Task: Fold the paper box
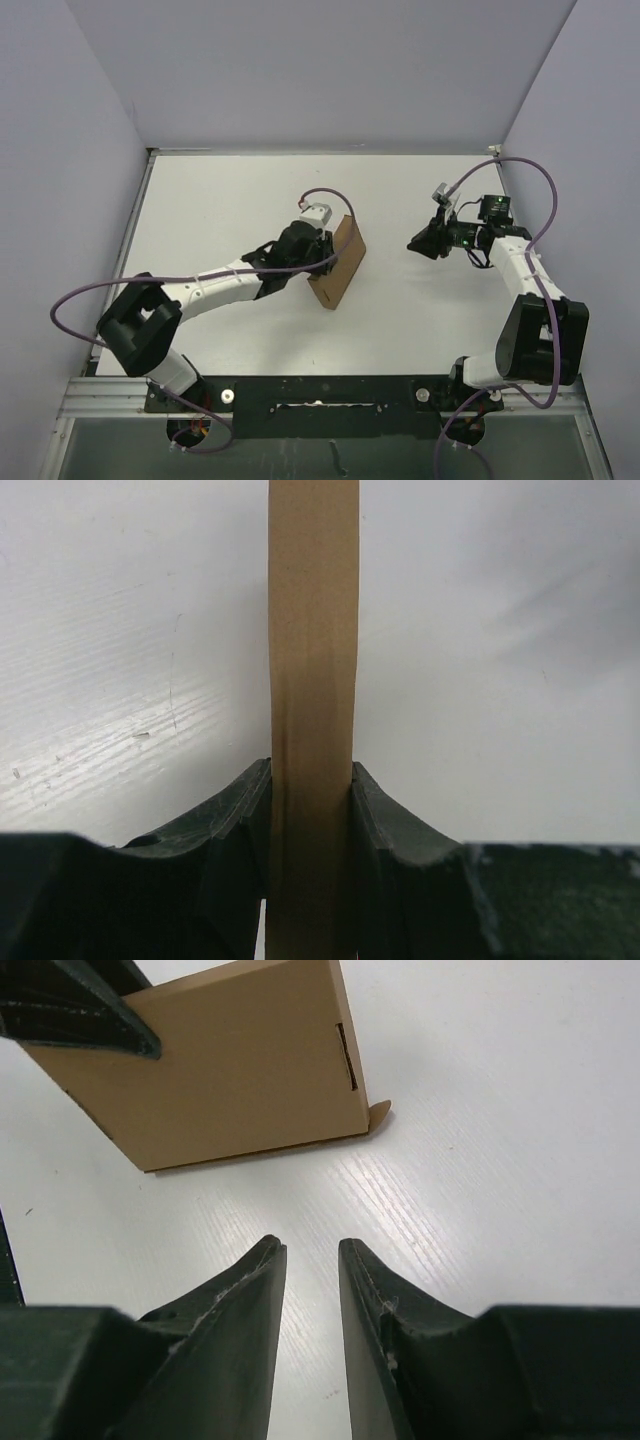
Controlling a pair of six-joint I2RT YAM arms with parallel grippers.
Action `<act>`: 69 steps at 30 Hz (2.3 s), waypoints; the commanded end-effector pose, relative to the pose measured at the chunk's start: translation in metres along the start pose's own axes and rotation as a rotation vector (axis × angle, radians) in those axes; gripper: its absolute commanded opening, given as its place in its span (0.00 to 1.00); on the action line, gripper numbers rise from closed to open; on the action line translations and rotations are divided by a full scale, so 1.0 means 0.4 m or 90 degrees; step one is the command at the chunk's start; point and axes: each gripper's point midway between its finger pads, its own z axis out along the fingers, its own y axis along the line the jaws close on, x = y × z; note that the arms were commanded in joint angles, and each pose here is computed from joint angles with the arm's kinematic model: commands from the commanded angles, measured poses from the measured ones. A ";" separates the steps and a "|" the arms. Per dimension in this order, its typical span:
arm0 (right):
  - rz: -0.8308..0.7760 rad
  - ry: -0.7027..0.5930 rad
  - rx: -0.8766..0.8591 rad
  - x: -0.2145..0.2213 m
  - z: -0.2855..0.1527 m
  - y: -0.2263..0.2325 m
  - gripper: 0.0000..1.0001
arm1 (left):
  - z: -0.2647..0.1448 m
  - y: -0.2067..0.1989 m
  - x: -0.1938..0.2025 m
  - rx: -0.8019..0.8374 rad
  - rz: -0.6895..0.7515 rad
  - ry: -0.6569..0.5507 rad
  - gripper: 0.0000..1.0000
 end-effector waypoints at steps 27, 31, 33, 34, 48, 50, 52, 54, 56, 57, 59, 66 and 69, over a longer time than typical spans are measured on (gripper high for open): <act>0.271 0.100 0.057 0.126 0.180 -0.027 0.43 | -0.049 0.022 0.001 0.429 -0.091 -0.028 0.18; 0.279 0.109 0.063 0.139 0.183 -0.035 0.35 | -0.045 0.027 0.002 0.436 -0.100 -0.030 0.18; 0.283 0.112 0.063 0.142 0.186 -0.039 0.35 | -0.044 0.027 0.005 0.440 -0.104 -0.028 0.18; 0.283 0.112 0.064 0.143 0.186 -0.042 0.35 | -0.043 0.028 0.007 0.442 -0.104 -0.027 0.18; 0.310 0.130 0.049 0.175 0.204 -0.049 0.21 | -0.040 0.034 0.021 0.459 -0.118 -0.021 0.18; 0.310 0.127 0.044 0.173 0.204 -0.046 0.19 | -0.038 0.035 0.024 0.458 -0.122 -0.018 0.18; 0.307 0.123 0.037 0.168 0.205 -0.043 0.19 | -0.034 0.040 0.027 0.454 -0.128 -0.015 0.18; 0.303 0.117 0.031 0.161 0.205 -0.040 0.21 | -0.030 0.045 0.029 0.449 -0.138 -0.013 0.17; 0.299 0.111 0.027 0.156 0.205 -0.040 0.24 | -0.029 0.048 0.030 0.449 -0.145 -0.014 0.17; 0.299 0.108 0.026 0.154 0.205 -0.040 0.24 | -0.029 0.049 0.031 0.449 -0.149 -0.015 0.17; 0.296 0.099 0.028 0.151 0.205 -0.044 0.25 | -0.027 0.052 0.033 0.448 -0.155 -0.015 0.17; 0.332 0.070 0.005 0.141 0.203 -0.046 0.24 | -0.027 0.054 0.039 0.452 -0.166 -0.016 0.16; 0.368 0.034 -0.005 0.125 0.183 -0.054 0.25 | -0.027 0.058 0.039 0.449 -0.167 -0.017 0.16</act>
